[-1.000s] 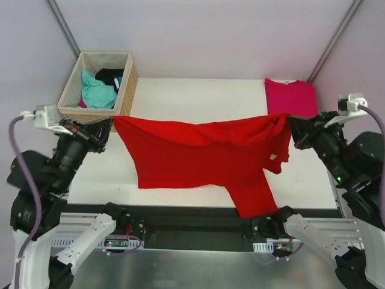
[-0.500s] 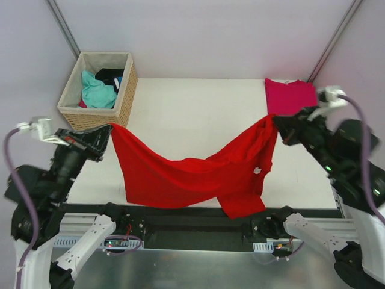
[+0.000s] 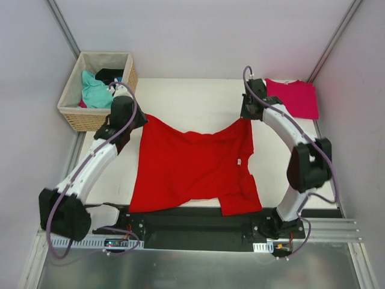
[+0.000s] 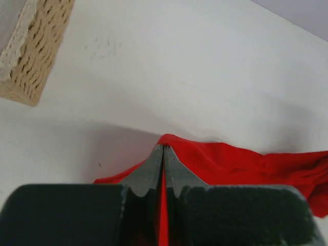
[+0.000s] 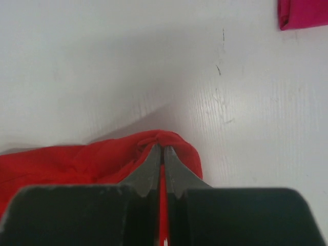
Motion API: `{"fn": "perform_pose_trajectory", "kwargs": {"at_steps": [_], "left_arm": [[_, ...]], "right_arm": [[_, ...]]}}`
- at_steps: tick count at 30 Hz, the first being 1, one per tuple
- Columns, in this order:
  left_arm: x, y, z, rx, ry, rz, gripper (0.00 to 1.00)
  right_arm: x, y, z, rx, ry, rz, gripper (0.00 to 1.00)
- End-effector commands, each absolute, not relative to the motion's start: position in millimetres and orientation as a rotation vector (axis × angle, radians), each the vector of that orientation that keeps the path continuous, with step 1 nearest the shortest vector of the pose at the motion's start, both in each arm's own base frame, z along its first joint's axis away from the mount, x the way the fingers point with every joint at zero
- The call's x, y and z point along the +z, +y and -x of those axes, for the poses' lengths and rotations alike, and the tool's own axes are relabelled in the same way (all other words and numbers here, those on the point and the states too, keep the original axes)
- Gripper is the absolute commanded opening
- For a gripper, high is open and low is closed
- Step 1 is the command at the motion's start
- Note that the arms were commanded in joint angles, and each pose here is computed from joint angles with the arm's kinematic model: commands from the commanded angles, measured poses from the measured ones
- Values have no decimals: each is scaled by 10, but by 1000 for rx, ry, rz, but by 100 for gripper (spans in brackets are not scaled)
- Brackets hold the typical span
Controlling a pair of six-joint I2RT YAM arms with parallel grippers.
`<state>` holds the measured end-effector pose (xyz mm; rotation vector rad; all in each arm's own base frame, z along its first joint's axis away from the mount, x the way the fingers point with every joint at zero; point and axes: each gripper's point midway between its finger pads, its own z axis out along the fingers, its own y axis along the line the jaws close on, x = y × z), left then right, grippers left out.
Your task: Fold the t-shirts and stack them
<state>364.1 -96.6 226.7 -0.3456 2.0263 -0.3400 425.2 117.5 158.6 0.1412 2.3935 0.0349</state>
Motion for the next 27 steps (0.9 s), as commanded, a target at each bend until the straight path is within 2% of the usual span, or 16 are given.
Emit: {"fn": "perform_pose_trajectory", "kwargs": {"at_steps": [1, 2, 5, 6, 7, 10, 11, 12, 17, 20, 22, 27], "left_arm": [[2346, -880, -4318, -386, 1900, 432, 0], [2293, -854, -4413, -369, 1906, 443, 0], [2094, -766, -4735, -308, 1937, 487, 0], [2136, -751, -4830, -297, 1924, 495, 0], [1986, -713, -4905, -261, 1946, 515, 0], [1979, -734, -4997, -276, 1944, 526, 0], [2006, -769, -5003, -300, 1940, 517, 0], [2053, -811, -5010, -330, 1934, 511, 0], [2314, -1111, -4857, -508, 1933, 425, 0], [2281, -1172, -4627, -500, 1972, 412, 0], [2229, -1161, -4481, -490, 1993, 408, 0], [2023, -1061, -4233, -450, 2034, 435, 0]], "right_arm": [[1709, 1130, -4972, 66, 2259, -250, 1], [1776, 1085, -5142, 63, 2227, -267, 1], [1473, 997, -5405, 21, 2257, -289, 1], [1418, 973, -5498, 8, 2258, -290, 6], [1409, 941, -5527, -3, 2254, -293, 40], [1512, 875, -5536, -11, 2216, -265, 96], [1579, 889, -5514, 6, 2198, -245, 100], [1673, 903, -5526, 28, 2163, -236, 97], [2033, 1012, -5330, 119, 2152, -189, 96], [2120, 1107, -5242, 171, 2163, -176, 97], [2107, 1156, -5229, 185, 2177, -177, 97], [1567, 1142, -5237, 151, 2267, -235, 99]]}}
